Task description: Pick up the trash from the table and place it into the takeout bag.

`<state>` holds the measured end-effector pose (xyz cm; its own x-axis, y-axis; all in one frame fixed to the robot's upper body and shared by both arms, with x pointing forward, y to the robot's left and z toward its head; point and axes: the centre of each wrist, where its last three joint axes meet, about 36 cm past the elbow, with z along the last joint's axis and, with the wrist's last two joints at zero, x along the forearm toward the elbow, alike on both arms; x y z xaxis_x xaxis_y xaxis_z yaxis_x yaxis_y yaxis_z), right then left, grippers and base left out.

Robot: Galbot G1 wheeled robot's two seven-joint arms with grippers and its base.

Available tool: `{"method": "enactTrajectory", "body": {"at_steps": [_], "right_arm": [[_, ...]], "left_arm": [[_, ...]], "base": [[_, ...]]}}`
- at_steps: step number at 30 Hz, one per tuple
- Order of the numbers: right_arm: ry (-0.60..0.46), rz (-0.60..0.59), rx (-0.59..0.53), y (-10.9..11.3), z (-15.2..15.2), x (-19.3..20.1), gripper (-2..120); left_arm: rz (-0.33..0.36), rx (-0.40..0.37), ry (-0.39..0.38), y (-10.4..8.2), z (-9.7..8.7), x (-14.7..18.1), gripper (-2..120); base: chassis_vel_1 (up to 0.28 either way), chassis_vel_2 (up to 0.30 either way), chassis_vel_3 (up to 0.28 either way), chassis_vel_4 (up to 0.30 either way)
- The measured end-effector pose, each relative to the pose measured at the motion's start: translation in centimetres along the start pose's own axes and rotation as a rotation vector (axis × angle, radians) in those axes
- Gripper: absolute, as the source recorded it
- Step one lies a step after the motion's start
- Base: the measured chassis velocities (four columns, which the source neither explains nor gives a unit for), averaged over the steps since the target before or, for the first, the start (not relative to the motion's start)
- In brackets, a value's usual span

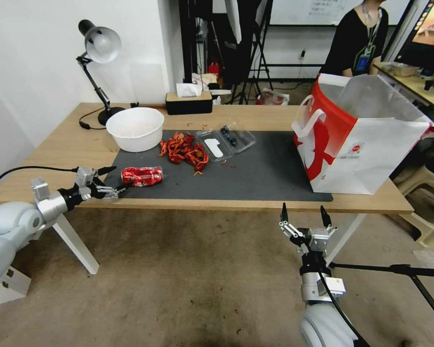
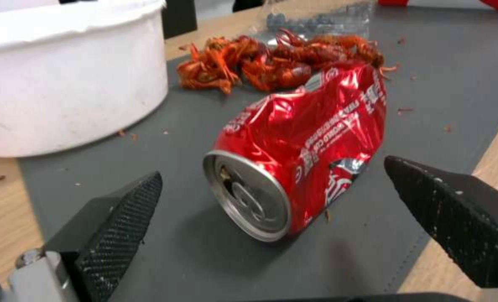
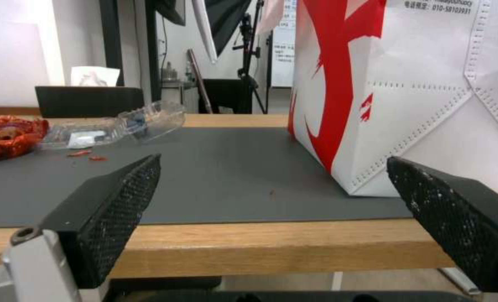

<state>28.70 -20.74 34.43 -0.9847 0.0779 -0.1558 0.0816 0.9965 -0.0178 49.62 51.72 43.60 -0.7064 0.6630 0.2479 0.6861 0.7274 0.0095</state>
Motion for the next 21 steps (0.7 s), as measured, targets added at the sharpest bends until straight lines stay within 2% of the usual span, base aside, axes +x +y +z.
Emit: {"method": "enactTrajectory", "body": {"at_steps": [6,12,14,17,19,20,21], "right_arm": [[-0.001,0.005,0.002,-0.1,0.0,-0.1,100],[0.0,0.01,0.003,-0.1,0.0,0.0,100],[0.001,0.01,0.004,-0.1,0.0,0.0,100],[0.002,0.011,0.005,-0.1,0.1,0.0,100],[0.001,0.011,0.005,-0.1,0.1,0.0,100],[0.001,0.011,0.005,-0.1,0.1,0.0,100],[0.001,0.011,0.006,-0.1,0.1,0.0,100]], "left_arm": [[0.042,-0.001,0.031,1.0,0.1,-1.9,99],[0.058,-0.008,0.041,1.4,0.1,-2.4,95],[0.063,-0.014,0.042,1.7,0.0,-2.5,86],[0.064,-0.016,0.042,1.8,-0.1,-2.5,81],[0.066,-0.019,0.041,2.0,-0.2,-2.4,68],[0.066,-0.019,0.041,2.0,-0.2,-2.4,68],[0.067,-0.02,0.041,2.1,-0.3,-2.4,63]], "base": [[0.0,0.0,0.0,0.0],[0.0,0.0,0.0,0.0],[0.0,0.0,0.0,0.0],[0.0,0.0,0.0,0.0],[0.0,0.0,0.0,0.0],[0.0,0.0,0.0,0.0],[0.0,0.0,0.0,0.0]]}}
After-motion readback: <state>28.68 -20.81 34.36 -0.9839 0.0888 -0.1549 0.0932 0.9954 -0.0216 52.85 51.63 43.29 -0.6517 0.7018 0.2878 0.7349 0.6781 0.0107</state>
